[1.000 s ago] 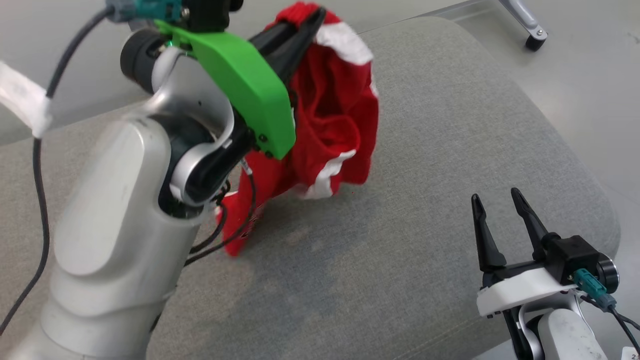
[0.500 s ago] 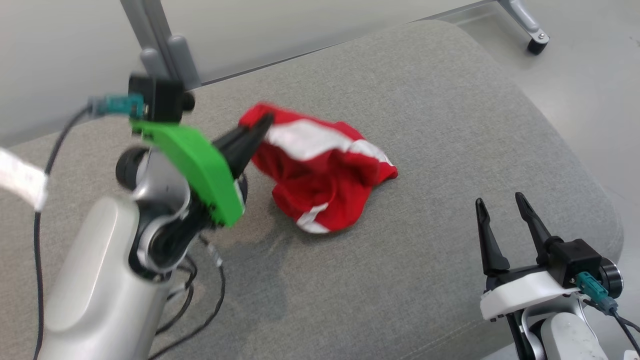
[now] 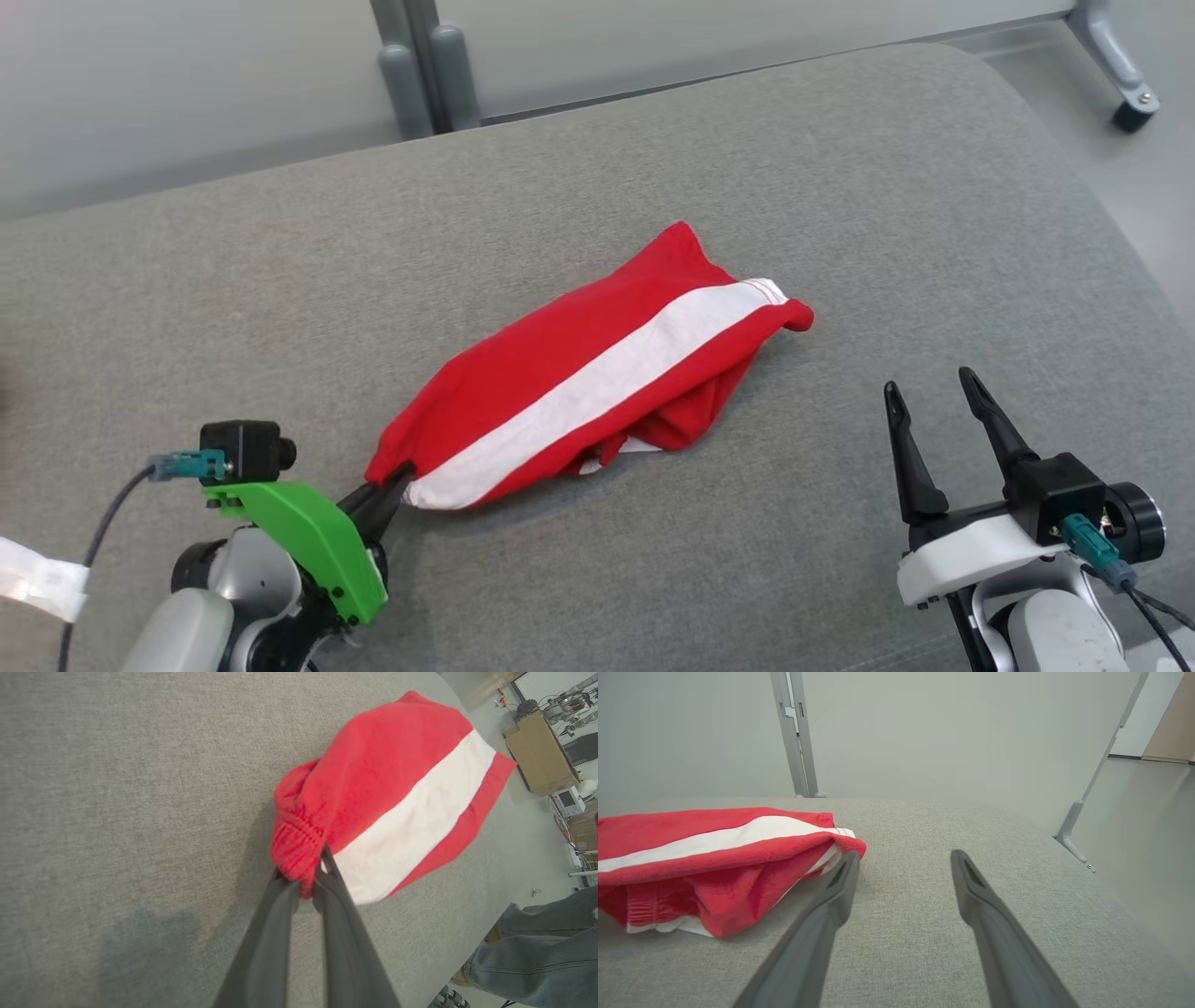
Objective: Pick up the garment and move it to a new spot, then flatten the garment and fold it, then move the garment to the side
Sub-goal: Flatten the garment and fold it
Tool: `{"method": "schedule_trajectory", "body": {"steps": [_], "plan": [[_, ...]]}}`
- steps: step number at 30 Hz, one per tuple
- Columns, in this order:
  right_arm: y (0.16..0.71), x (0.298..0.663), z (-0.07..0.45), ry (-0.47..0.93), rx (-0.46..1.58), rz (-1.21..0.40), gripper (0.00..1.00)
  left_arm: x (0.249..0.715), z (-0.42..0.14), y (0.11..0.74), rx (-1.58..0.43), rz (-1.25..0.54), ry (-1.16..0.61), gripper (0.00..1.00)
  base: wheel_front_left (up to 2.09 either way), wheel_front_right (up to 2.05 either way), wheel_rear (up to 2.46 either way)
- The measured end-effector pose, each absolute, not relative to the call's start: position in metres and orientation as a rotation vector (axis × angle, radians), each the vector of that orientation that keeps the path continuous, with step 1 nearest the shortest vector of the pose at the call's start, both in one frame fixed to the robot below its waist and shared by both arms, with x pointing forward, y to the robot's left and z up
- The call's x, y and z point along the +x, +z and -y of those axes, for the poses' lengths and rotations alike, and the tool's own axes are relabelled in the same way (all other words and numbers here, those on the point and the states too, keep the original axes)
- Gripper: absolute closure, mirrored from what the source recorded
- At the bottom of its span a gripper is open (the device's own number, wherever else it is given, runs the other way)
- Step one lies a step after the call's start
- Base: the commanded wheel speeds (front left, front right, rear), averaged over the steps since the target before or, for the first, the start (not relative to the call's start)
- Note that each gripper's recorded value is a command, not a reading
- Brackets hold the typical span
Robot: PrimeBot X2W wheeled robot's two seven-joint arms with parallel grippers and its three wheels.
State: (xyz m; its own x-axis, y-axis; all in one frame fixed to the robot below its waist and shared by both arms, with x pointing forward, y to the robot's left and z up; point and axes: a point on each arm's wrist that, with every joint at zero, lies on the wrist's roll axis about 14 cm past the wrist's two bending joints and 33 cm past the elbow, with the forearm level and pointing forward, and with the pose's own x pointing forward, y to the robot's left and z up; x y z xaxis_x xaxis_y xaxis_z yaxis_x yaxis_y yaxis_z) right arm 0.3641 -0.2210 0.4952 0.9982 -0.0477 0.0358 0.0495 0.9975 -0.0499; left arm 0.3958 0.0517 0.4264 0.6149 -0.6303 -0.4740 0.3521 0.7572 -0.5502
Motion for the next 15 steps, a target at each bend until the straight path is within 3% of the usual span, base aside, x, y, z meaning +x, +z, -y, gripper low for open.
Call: {"method": "schedule_trajectory", "body": {"steps": [15], "plan": [[0.492,0.389,0.183,0.080,-0.060,0.035,0.00,0.418,-0.078,0.407,-0.440,-0.624,-0.351,1.00,0.00,0.00,0.00]]}}
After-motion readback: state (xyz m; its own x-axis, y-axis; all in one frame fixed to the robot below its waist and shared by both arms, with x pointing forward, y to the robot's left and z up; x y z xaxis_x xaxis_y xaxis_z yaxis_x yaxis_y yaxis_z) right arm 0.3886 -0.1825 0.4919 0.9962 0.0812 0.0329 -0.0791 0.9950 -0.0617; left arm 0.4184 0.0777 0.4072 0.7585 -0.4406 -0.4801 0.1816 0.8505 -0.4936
